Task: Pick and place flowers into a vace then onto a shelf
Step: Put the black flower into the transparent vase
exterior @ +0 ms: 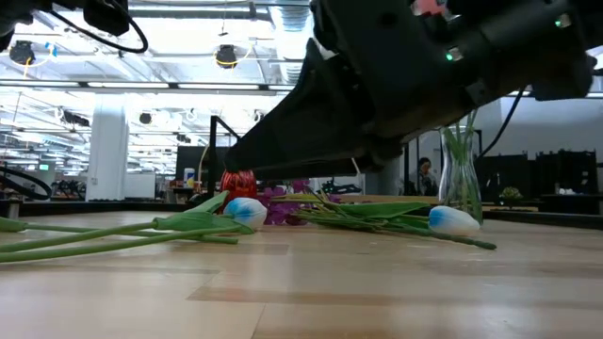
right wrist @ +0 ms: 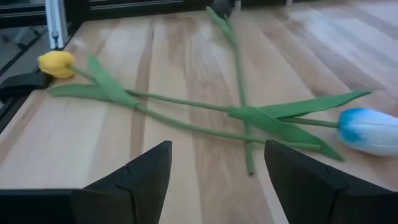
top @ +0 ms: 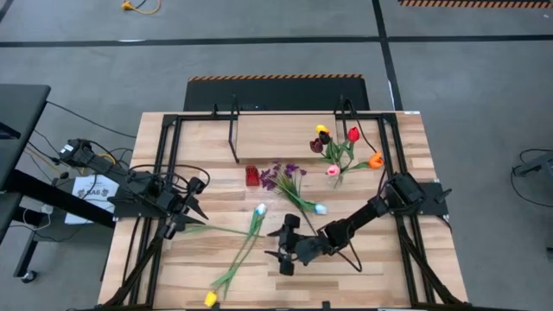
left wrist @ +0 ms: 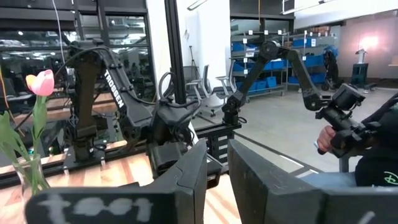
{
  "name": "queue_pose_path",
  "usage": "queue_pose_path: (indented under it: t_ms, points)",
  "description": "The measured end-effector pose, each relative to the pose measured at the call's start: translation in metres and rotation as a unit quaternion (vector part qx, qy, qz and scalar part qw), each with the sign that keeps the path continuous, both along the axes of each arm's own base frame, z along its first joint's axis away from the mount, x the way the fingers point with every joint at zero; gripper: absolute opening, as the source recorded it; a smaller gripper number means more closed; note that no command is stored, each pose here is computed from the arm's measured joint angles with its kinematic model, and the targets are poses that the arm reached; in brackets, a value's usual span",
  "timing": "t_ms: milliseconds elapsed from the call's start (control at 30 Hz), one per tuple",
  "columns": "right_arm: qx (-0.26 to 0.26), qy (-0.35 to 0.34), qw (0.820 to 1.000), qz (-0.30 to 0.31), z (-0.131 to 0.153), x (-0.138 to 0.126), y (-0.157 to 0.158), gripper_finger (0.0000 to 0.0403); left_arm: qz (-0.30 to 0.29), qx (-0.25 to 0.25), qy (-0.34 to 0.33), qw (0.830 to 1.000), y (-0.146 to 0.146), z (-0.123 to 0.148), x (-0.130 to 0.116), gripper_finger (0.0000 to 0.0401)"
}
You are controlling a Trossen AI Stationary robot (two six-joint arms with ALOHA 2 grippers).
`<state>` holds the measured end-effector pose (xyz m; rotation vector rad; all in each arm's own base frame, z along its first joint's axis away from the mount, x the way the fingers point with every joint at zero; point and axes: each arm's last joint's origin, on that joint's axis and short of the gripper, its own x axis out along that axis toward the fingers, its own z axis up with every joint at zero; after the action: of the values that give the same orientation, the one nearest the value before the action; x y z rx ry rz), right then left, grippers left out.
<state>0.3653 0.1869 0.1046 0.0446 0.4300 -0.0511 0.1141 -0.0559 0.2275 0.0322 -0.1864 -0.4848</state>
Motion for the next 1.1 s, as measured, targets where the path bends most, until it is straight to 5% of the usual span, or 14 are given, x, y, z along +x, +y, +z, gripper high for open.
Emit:
queue_pose_path:
  t_ms: [1100]
  points:
    - [-0.024, 0.028, 0.999, -0.033, -0.040, 0.032, -0.005, 0.0250, -0.004, -0.014, 0.014, 1.000, 0.000, -0.001, 0.000, 0.0056]
